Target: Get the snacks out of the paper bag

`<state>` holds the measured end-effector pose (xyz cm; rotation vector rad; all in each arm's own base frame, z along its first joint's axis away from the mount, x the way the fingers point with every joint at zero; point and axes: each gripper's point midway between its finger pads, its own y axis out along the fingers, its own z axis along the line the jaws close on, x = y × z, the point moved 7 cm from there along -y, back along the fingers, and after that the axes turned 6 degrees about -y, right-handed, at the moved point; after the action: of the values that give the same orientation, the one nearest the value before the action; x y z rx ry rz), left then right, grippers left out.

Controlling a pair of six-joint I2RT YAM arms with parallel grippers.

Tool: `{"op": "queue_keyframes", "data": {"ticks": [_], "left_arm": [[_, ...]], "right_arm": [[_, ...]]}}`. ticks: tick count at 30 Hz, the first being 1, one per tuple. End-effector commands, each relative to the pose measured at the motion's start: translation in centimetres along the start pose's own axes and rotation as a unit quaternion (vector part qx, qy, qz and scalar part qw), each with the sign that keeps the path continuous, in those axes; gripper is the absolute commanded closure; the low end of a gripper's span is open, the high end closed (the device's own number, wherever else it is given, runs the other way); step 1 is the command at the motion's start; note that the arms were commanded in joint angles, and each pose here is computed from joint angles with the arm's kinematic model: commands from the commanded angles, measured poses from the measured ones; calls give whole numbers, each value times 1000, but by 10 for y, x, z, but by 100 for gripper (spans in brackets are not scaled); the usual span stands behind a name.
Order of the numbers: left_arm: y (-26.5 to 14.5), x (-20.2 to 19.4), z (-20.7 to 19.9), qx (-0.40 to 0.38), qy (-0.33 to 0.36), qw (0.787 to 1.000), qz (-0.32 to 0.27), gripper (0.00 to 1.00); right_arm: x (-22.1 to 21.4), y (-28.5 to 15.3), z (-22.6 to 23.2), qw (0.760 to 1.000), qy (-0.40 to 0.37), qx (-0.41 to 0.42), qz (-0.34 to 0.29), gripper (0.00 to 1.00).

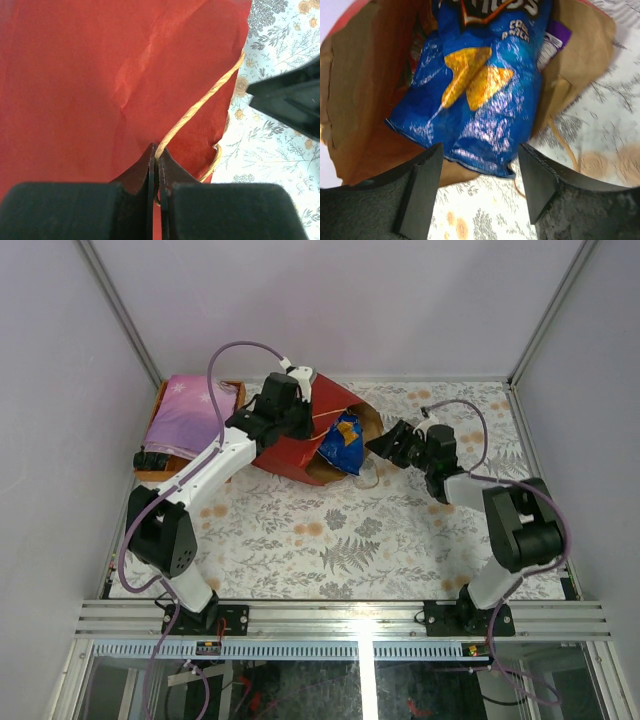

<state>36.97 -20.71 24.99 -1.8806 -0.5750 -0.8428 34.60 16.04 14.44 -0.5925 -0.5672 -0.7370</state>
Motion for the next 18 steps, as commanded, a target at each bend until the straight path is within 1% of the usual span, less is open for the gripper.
{"op": "queue_keyframes", "data": {"ticks": [1, 7, 11, 18], "left_arm": [[-8, 4, -5, -12, -4, 1000, -16, 100], [-8, 6, -7, -15, -7, 1000, -19, 100], [-7, 4, -5, -9, -6, 1000, -17, 100], [-5, 7, -6, -11, -6, 1000, -17, 100]], "right_arm": [[21, 28, 15, 995, -17, 96, -5, 34], [8, 52, -9, 996, 18, 86, -9, 40], [-5, 58, -25, 998, 22, 64, -3, 41], [-16, 79, -19, 997, 11, 73, 6, 41]]}}
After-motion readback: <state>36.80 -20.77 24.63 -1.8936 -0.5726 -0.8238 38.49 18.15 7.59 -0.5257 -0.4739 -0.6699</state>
